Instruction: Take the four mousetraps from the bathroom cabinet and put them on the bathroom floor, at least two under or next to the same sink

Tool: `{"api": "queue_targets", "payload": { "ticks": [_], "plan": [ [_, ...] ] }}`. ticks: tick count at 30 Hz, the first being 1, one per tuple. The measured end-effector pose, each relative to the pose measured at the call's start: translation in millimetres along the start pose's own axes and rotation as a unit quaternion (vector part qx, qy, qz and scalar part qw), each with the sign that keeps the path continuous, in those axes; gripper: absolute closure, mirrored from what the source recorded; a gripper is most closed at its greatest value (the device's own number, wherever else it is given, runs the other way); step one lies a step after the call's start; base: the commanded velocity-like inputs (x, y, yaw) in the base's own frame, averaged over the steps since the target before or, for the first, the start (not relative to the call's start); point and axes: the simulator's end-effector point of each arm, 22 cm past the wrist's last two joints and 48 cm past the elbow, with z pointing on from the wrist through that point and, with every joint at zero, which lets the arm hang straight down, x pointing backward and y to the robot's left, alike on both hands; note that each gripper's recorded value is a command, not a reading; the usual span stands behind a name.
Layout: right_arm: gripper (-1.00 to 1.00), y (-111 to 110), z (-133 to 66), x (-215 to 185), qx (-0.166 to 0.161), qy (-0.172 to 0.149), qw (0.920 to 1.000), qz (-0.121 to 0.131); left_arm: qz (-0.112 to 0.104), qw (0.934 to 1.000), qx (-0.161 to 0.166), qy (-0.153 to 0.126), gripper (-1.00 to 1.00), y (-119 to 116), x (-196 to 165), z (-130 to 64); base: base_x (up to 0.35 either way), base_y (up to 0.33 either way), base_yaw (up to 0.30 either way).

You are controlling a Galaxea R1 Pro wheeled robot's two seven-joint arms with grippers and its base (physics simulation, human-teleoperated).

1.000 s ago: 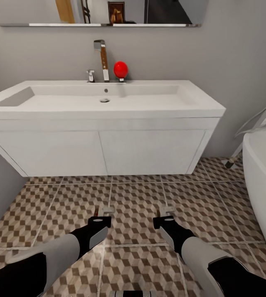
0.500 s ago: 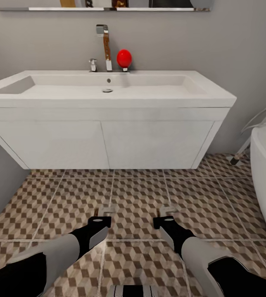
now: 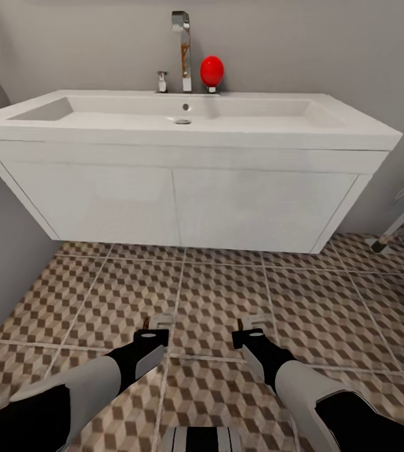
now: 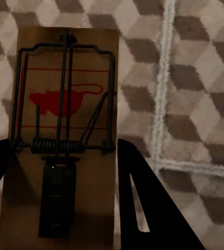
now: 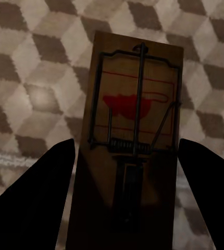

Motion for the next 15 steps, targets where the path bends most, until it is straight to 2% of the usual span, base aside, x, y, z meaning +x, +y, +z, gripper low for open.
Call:
{"api": "queue_targets", "payload": {
  "ticks": [7, 15],
  "plan": [
    [1.00, 0.1, 0.6, -0.9, 0.000, -0.003, 1.0000, 0.001, -0.004, 0.9998, -0.001, -0.017, 1.00, 1.1, -6.2, 0.7, 0.022, 0.000, 0.028],
    [1.00, -0.3, 0.4, -1.3, 0.000, -0.004, 1.0000, 0.001, -0.003, 0.9998, -0.002, -0.018, 1.00, 1.8, -6.8, 0.6, 0.299, 0.000, 0.000]
  ]
}}
